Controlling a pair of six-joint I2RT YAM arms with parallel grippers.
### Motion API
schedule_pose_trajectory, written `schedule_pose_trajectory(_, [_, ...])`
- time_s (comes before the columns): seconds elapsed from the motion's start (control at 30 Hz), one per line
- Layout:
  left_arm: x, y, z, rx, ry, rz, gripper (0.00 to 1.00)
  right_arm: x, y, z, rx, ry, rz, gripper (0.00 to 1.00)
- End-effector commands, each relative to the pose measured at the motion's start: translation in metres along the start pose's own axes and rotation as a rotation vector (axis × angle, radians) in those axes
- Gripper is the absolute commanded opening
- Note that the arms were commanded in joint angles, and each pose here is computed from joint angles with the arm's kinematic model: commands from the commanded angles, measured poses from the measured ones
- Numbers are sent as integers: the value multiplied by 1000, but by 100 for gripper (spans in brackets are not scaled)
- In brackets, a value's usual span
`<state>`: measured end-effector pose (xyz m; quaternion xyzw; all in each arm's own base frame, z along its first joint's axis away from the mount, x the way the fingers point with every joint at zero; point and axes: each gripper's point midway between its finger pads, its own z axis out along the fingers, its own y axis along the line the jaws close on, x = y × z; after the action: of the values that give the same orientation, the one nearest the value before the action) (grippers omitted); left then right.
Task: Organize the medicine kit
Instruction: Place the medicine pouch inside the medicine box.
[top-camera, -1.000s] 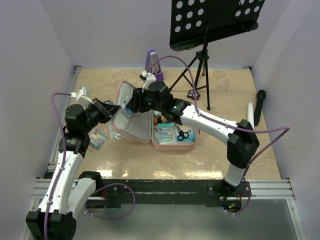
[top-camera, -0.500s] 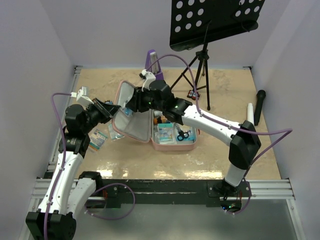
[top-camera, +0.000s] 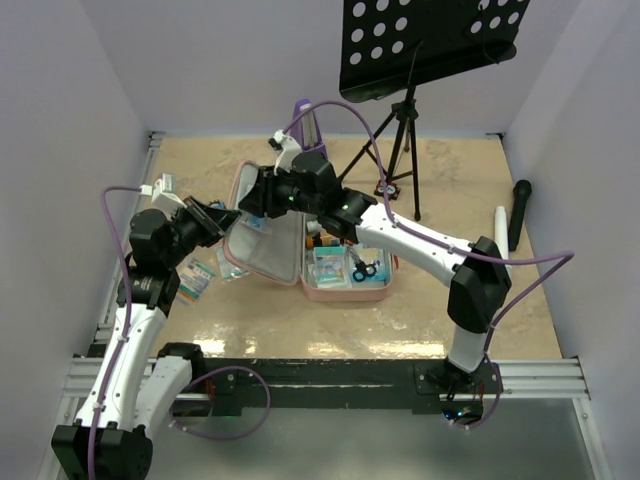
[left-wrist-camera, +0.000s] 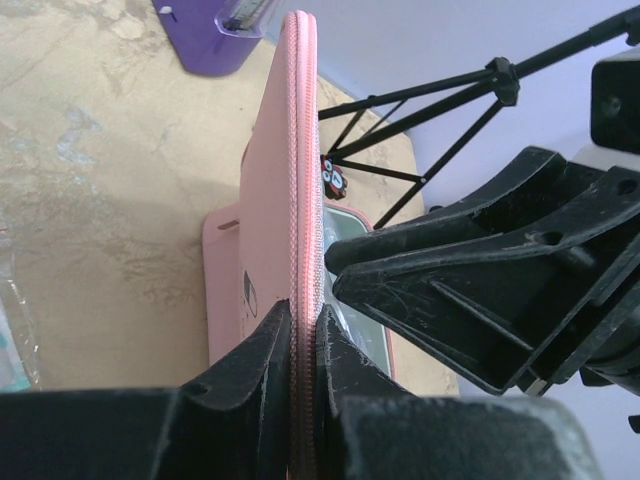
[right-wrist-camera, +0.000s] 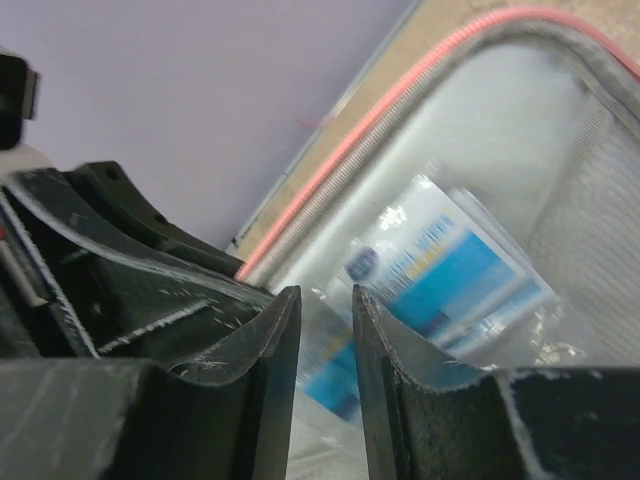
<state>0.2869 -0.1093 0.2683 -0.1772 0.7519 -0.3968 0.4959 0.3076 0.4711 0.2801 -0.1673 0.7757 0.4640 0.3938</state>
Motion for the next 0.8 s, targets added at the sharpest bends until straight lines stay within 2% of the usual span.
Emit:
schedule_pose_trajectory(0.0, [-23, -41, -9, 145, -82, 54, 0, -28, 44, -3, -140, -67, -6, 32])
schedule_pose_trajectory(0.23, [-26, -42, -8, 143, -86, 53, 0, -20, 38, -3, -131, -56, 3, 32])
schedule_pose_trajectory(0.5, [-25, -36, -7, 122, -87, 58, 0, -52, 45, -47, -83, -180, -11, 51])
schedule_pose_trajectory(0.63, [-24, -34, -6, 116, -86, 60, 0, -49, 19, -65, 44, -209, -8, 54])
schedule_pose_trajectory(0.77, [-23, -33, -6, 115, -85, 59, 0, -41, 10, -77, 53, -219, -10, 56])
